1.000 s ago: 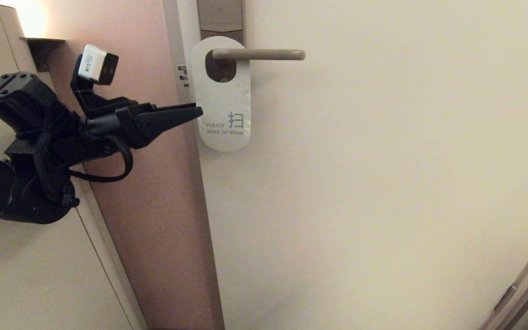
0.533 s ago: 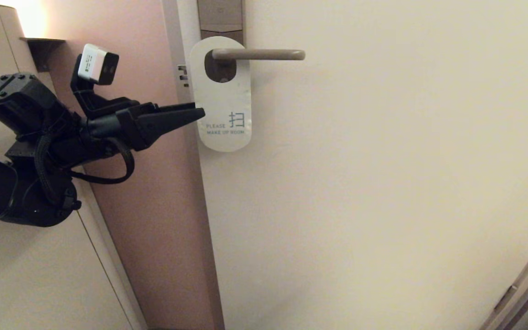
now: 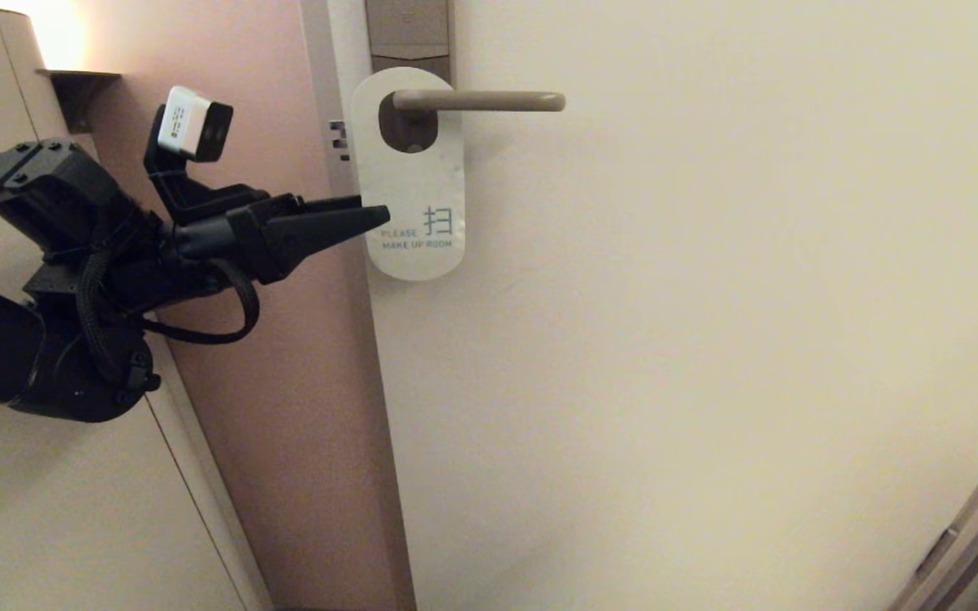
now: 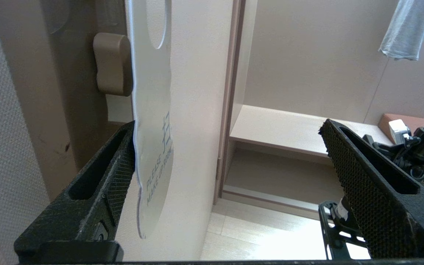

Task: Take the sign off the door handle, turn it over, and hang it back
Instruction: Take down the sign

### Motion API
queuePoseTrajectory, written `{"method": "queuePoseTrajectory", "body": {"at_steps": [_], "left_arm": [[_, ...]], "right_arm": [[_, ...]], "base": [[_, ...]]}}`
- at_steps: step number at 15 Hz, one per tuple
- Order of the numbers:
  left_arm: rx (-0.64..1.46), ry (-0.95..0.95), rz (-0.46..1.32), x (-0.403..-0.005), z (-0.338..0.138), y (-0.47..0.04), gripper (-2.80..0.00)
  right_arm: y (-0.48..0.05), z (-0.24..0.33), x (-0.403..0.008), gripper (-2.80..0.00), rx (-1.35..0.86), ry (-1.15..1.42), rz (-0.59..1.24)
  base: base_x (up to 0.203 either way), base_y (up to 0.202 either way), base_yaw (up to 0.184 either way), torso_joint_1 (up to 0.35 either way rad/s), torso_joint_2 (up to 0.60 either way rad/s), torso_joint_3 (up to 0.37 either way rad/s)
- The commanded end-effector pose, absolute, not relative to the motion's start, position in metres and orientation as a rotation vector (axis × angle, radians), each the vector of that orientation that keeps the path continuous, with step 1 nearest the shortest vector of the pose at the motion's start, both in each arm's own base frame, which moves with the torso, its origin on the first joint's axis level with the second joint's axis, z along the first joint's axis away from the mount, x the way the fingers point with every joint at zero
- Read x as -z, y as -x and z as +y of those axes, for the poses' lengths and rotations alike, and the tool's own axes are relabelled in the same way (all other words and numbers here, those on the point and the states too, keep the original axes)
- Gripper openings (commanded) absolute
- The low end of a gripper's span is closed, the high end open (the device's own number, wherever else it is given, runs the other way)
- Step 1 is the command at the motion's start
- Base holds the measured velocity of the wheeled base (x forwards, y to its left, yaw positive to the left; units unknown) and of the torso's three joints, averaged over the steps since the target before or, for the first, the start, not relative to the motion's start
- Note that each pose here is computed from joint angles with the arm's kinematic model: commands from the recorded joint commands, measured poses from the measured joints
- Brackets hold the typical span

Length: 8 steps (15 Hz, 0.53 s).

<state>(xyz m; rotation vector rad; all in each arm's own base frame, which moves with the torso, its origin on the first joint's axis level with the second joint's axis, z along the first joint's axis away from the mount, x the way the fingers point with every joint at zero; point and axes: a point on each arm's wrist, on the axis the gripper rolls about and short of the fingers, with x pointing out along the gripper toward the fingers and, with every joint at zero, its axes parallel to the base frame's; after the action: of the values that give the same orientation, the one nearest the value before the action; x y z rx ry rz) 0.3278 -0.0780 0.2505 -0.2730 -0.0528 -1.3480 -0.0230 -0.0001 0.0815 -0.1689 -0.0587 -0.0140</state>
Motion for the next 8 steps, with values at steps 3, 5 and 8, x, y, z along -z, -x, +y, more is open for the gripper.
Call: {"method": "queuePoseTrajectory", "body": {"at_steps": [3,5,8], "left_arm": [[1.363,0.274,-0.050,-0.249,-0.082,-0.329,0.00],[1.369,0.274,-0.051,-0.250,-0.084,-0.329,0.00],[1.384,0.273,-0.053,-0.251,-0.089,-0.332,0.00]], "right_arm": [[0.023,0.000,-0.082,-2.80,0.014,0.170,-0.059],[0.023,0.000,-0.082,-2.80,0.014,0.170,-0.059],[0.023,0.000,-0.082,-2.80,0.014,0.170,-0.059]], "base": [[0.000,0.000,0.000,0.000,0.00,0.000],[0.000,0.000,0.000,0.000,0.00,0.000],[0.000,0.000,0.000,0.000,0.00,0.000]]}}
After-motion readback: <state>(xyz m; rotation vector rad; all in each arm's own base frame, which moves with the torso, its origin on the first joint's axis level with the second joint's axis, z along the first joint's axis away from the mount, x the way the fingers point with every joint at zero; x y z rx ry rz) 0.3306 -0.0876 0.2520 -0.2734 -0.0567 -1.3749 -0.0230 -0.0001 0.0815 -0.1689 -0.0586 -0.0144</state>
